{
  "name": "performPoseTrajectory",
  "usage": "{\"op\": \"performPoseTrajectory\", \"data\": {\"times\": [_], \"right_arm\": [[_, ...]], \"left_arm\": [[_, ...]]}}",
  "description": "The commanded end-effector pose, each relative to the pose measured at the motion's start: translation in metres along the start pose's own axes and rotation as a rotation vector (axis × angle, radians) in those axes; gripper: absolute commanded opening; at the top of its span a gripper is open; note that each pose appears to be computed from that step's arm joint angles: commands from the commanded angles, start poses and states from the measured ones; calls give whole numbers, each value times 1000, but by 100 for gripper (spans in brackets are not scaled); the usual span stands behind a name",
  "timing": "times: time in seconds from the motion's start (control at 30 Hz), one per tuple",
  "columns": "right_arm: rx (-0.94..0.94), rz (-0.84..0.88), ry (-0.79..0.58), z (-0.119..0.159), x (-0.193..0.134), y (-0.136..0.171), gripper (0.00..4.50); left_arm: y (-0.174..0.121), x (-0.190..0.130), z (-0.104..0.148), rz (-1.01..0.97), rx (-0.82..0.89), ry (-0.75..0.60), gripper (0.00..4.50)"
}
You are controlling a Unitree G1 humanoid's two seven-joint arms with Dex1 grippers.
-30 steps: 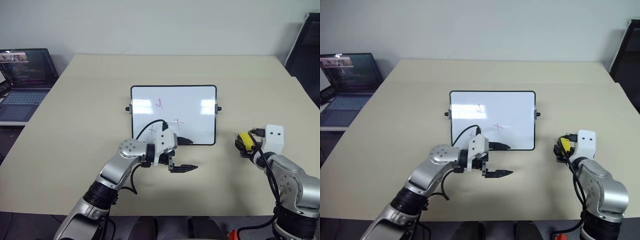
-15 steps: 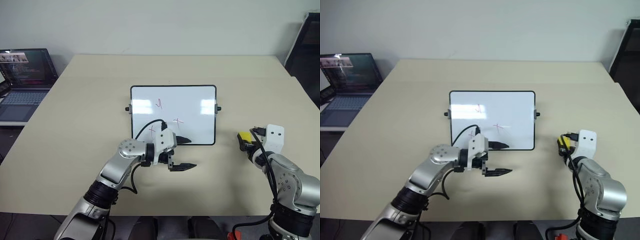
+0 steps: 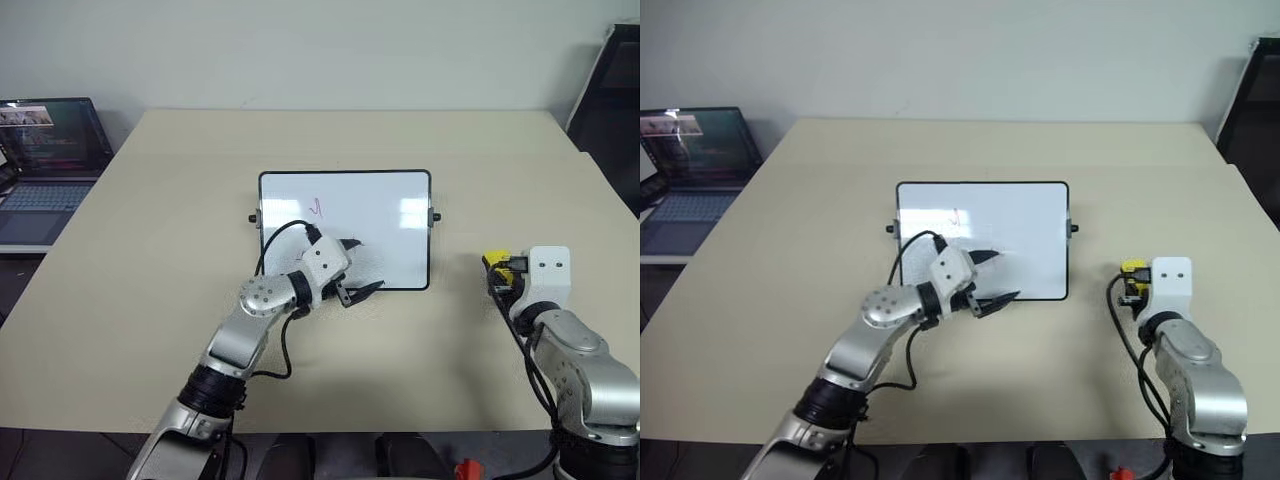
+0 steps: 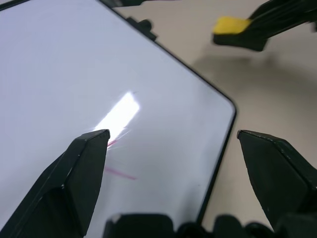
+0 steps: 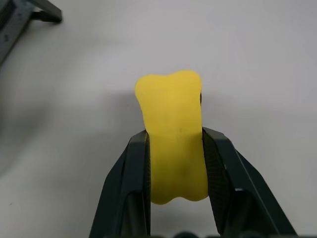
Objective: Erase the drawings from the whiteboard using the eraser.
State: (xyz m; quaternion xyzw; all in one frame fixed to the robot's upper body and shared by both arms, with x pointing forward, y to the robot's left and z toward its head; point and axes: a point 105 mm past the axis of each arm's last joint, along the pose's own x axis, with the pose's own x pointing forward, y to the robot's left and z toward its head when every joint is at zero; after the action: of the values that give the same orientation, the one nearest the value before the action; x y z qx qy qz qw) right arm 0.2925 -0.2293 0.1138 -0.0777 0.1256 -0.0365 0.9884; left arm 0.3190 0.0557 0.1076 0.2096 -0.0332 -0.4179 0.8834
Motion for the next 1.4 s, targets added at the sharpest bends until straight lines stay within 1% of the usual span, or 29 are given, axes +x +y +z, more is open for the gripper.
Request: {"op": "performPoseTrajectory", "data": {"times": [0.03, 0.2, 0.4, 0.57, 0.63, 0.77, 1.03, 1.2, 1.33, 1.4], "right_arm": [[-59, 5, -120, 21, -6, 0, 112], [-117, 79, -184, 33, -6, 14, 112], [-183, 228, -287, 52, -2, 56, 112], [-262, 386, -371, 64, 4, 102, 112], [-276, 428, -392, 67, 9, 115, 112], [-309, 476, -414, 69, 20, 132, 112], [-367, 572, -465, 72, 30, 164, 112], [-428, 610, -429, 60, 34, 176, 112], [-549, 666, -293, 27, 40, 182, 112], [-589, 693, -269, 19, 39, 183, 112]], "left_arm": [[1, -14, 8, 104, 56, -17, 450], [1, -40, -1, 210, 51, 22, 450], [4, -54, -10, 294, 25, 53, 450], [6, -54, -15, 357, -28, 62, 450], [5, -53, -16, 358, -38, 63, 450], [3, -48, -14, 345, -34, 50, 450], [15, -45, -13, 358, -13, 41, 450], [18, -43, -11, 358, -5, 33, 450], [23, -42, -7, 367, 2, 25, 450], [24, -43, -6, 371, 3, 24, 450]]}}
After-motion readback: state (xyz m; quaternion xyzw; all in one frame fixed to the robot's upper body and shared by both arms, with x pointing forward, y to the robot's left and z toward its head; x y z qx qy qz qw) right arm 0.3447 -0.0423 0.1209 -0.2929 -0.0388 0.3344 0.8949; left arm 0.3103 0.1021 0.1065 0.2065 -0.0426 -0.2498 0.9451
